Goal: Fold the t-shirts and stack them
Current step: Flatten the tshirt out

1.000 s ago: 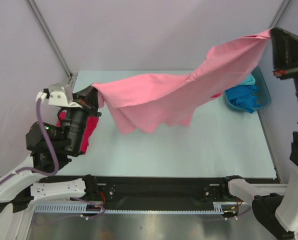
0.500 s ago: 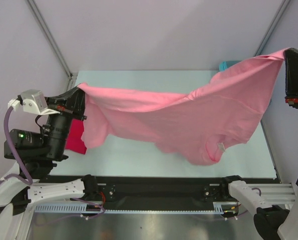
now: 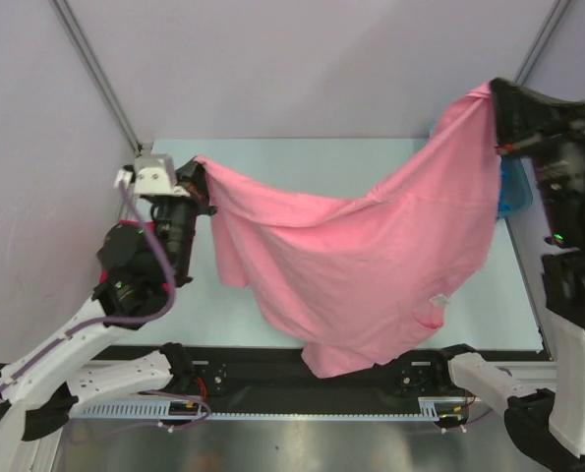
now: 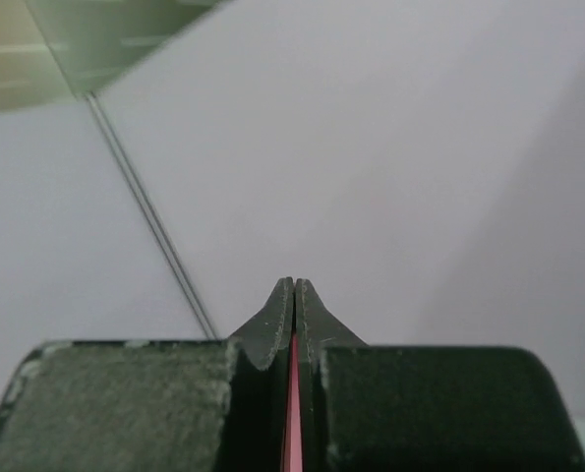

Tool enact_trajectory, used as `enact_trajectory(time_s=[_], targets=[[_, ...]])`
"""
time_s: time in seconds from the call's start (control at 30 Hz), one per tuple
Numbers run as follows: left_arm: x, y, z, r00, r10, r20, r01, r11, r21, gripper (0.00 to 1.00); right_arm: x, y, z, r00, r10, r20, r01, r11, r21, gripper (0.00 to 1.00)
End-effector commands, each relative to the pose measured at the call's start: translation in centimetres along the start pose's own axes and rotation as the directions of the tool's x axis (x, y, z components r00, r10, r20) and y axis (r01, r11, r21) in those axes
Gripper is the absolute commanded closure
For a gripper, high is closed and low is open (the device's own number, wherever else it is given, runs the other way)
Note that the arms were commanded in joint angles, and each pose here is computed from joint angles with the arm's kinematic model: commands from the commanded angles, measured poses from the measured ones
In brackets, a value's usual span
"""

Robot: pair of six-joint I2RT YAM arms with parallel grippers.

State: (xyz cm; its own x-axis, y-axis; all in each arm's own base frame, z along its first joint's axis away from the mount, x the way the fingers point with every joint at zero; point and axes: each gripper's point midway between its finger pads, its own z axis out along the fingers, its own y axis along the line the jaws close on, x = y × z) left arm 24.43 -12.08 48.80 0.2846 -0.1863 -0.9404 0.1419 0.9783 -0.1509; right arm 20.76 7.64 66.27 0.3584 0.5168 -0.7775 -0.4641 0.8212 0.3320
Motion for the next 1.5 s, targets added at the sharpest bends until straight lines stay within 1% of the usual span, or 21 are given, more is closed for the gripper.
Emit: enact_trajectory(time_s=[0.0,0.03,0.1,0.13,0.2,0.4,0.5,0.57,0.7,0.8,0.87,0.9,0.97,1.03,1.1,1.13,1.27,1.3,1.33,1.37,1.47], targets=[[3.1,0.2,2.2,0.999,-0.013,-0.049,0.013,1.000,-0.017,1.00,5.9,-4.6,2.7,0.996,0.005,-0.092,0.006,0.993,0.117,1.00],[4.0,0.3,2.7,0.998,-0.027,-0.064,0.025,0.999,-0.029,1.00,7.9,-6.0,2.9,0.992,0.014,-0.127,0.003,0.990,0.138,1.00],[6.7,1.1,4.3,0.993,0.005,-0.121,-0.014,0.998,-0.069,1.00,10.3,-7.7,3.1,0.983,0.070,-0.172,-0.043,0.987,0.155,1.00],[7.6,1.2,4.8,0.990,-0.005,-0.138,-0.006,0.997,-0.082,1.00,10.4,-9.5,3.3,0.985,0.072,-0.158,-0.042,0.982,0.187,1.00],[9.1,1.7,5.9,0.985,-0.002,-0.170,-0.015,0.995,-0.098,1.00,13.5,-11.9,3.2,0.973,0.105,-0.203,-0.056,0.970,0.236,1.00],[14.8,4.1,9.0,0.961,0.023,-0.277,-0.068,0.985,-0.156,1.00,19.1,-16.4,3.5,0.954,0.153,-0.257,-0.065,0.946,0.318,1.00],[17.7,4.3,10.3,0.945,0.037,-0.324,-0.091,0.984,-0.153,1.00,21.7,-17.8,4.3,0.951,0.164,-0.263,-0.080,0.950,0.303,1.00],[20.0,4.3,11.3,0.928,0.054,-0.369,-0.117,0.982,-0.150,0.99,24.9,-19.4,5.0,0.934,0.209,-0.289,-0.114,0.943,0.313,1.00],[22.9,4.2,12.7,0.909,0.080,-0.409,-0.153,0.977,-0.150,0.92,29.4,-21.2,6.2,0.908,0.262,-0.326,-0.154,0.934,0.322,1.00],[24.7,5.0,13.8,0.896,0.099,-0.434,-0.194,0.964,-0.181,0.89,32.8,-22.5,7.5,0.890,0.275,-0.364,-0.156,0.933,0.324,1.00],[24.9,5.1,14.6,0.902,0.090,-0.422,-0.189,0.962,-0.199,0.88,33.5,-22.7,8.5,0.889,0.280,-0.363,-0.169,0.936,0.309,1.00],[25.8,5.3,14.9,0.897,0.095,-0.432,-0.200,0.958,-0.205,0.87,35.5,-23.8,8.7,0.873,0.297,-0.386,-0.171,0.929,0.327,1.00],[25.6,5.5,16.0,0.904,0.101,-0.415,-0.213,0.950,-0.231,0.87,36.4,-23.8,9.7,0.870,0.298,-0.392,-0.177,0.932,0.316,1.00],[26.9,5.8,16.8,0.896,0.113,-0.429,-0.236,0.940,-0.245,0.87,38.8,-24.2,10.2,0.856,0.300,-0.422,-0.171,0.933,0.317,1.00],[26.6,6.0,17.9,0.902,0.121,-0.414,-0.246,0.932,-0.264,0.88,40.2,-24.8,11.1,0.851,0.298,-0.432,-0.166,0.934,0.317,1.00],[27.5,6.2,18.2,0.896,0.129,-0.425,-0.263,0.925,-0.275,0.88,40.8,-25.1,11.4,0.849,0.296,-0.438,-0.162,0.934,0.317,1.00],[26.8,6.7,20.4,0.904,0.155,-0.398,-0.293,0.903,-0.313,0.90,42.4,-25.6,13.3,0.851,0.272,-0.450,-0.140,0.942,0.305,1.00],[26.6,7.0,20.8,0.907,0.152,-0.394,-0.291,0.901,-0.322,0.89,41.7,-25.3,14.3,0.859,0.259,-0.441,-0.134,0.946,0.295,1.00],[26.7,7.3,21.1,0.908,0.146,-0.394,-0.286,0.901,-0.327,0.89,42.8,-25.7,14.3,0.852,0.258,-0.455,-0.124,0.945,0.303,1.00],[26.7,7.2,21.6,0.908,0.139,-0.395,-0.281,0.902,-0.327,0.87,43.0,-25.6,14.5,0.851,0.260,-0.456,-0.124,0.944,0.307,1.00],[26.9,7.6,22.5,0.907,0.135,-0.399,-0.281,0.900,-0.333,0.65,43.8,-25.8,14.9,0.851,0.263,-0.455,-0.127,0.943,0.308,1.00]])
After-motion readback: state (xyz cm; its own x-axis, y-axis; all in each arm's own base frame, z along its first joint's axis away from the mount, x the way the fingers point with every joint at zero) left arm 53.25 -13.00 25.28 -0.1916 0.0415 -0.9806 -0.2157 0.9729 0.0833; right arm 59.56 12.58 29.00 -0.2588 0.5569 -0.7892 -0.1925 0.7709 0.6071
